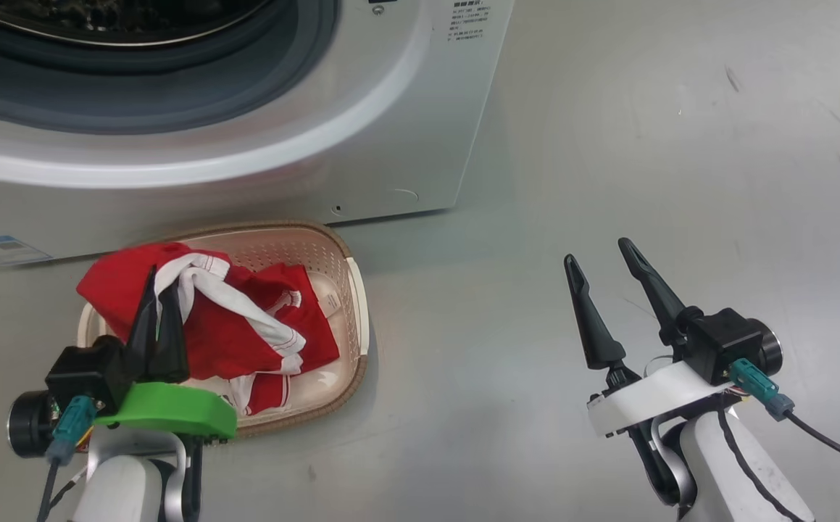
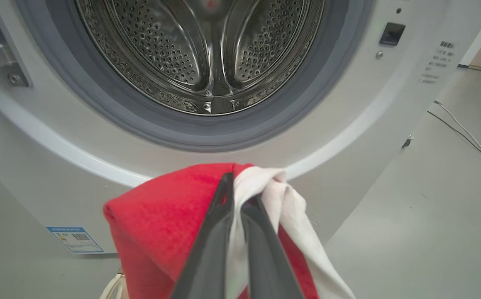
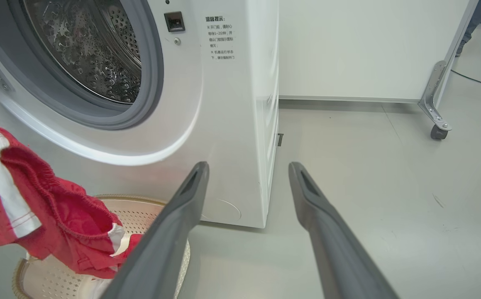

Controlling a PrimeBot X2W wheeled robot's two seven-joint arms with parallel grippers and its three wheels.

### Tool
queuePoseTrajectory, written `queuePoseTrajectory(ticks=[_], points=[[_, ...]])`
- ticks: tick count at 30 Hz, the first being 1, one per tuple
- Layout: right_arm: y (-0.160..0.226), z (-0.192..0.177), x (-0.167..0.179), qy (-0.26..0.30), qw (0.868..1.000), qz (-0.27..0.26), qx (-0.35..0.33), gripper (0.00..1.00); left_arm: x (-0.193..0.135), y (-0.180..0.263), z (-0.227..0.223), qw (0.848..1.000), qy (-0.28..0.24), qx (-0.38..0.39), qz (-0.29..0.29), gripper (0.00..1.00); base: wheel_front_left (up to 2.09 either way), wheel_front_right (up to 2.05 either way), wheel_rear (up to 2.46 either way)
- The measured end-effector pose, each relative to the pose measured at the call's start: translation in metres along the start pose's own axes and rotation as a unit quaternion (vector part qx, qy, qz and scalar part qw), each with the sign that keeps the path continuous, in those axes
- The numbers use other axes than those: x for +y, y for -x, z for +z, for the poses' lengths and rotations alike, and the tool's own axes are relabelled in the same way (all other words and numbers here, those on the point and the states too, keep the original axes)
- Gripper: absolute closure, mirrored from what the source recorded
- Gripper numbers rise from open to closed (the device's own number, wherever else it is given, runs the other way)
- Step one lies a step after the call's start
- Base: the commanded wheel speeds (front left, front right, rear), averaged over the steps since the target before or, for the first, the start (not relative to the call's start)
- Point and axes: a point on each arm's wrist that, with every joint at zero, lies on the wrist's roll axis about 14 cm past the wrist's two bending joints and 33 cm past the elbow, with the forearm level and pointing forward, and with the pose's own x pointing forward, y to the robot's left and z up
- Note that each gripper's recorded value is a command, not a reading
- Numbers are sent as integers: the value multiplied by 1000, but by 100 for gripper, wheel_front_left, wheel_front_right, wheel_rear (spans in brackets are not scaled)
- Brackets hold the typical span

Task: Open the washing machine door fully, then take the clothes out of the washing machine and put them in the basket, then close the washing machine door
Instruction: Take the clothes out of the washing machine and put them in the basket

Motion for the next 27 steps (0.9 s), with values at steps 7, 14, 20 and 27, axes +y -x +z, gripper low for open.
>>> queuePoseTrajectory(ticks=[7,14,20,27], points=[[-17,-12,-9,-2,1000,-4,11,0,18,-13,-71,994,8,102,25,100,0,0,0],[-32,-24,-21,-2,1000,-10,22,0,26,-29,-129,982,15,185,36,100,0,0,0],[-39,-37,-31,-1,999,-21,35,0,31,-36,-167,970,19,239,44,100,0,0,0],[-47,-53,-42,2,998,-31,52,0,33,-39,-213,951,25,304,47,100,0,0,0]])
